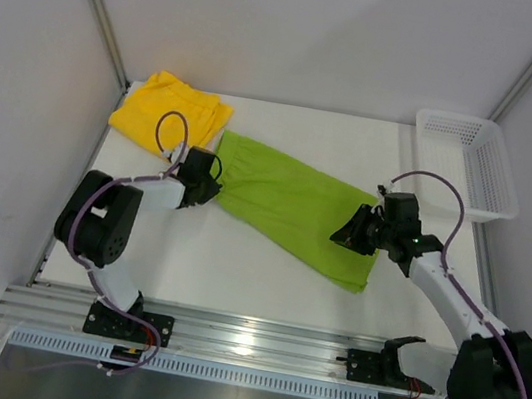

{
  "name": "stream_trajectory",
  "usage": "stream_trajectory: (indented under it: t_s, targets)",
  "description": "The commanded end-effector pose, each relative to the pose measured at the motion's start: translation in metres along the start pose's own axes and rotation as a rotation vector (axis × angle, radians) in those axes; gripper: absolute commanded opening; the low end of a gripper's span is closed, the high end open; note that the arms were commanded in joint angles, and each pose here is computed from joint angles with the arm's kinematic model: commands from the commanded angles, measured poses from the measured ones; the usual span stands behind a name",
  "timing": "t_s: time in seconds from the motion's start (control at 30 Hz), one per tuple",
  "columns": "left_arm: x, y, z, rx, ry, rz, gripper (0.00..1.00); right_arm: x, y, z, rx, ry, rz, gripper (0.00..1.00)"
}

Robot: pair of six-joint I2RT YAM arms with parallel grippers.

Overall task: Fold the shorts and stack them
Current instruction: Fold the shorts

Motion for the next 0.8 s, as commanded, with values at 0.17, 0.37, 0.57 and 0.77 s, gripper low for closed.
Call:
stream_trajectory:
  t_s: [0.17,0.37,0.57,0.77]
  targets:
    - [0.035,0.066,-0.069,0.059,0.059,0.048,0.00,0.021,-0.067,0.014,0.037,0.028,0.093,0.22]
    - [0.045,0.103,-0.093,0.111,-0.012,-0.030,0.17,0.039,-0.094,0.013,0.070,0.060,0.118,0.23]
    - [0.039,0.129,-0.069,0.128,-0.210,-0.013,0.99,0.052,-0.122,-0.016,0.169,0.096,0.152,0.22]
    - [0.030,0.129,-0.020,0.128,-0.289,-0.166,0.99,0.053,-0.128,-0.038,0.199,0.131,0.150,0.23]
Point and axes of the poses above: each gripper's point midway between its finger pads, its own y axis back along the fingers, its own x axis along the line the jaws close on, z = x × y, the point moved 3 cm from there along y, back along the fingers, and after that the axes turned 2 degrees about y, right-handed, at the moved point
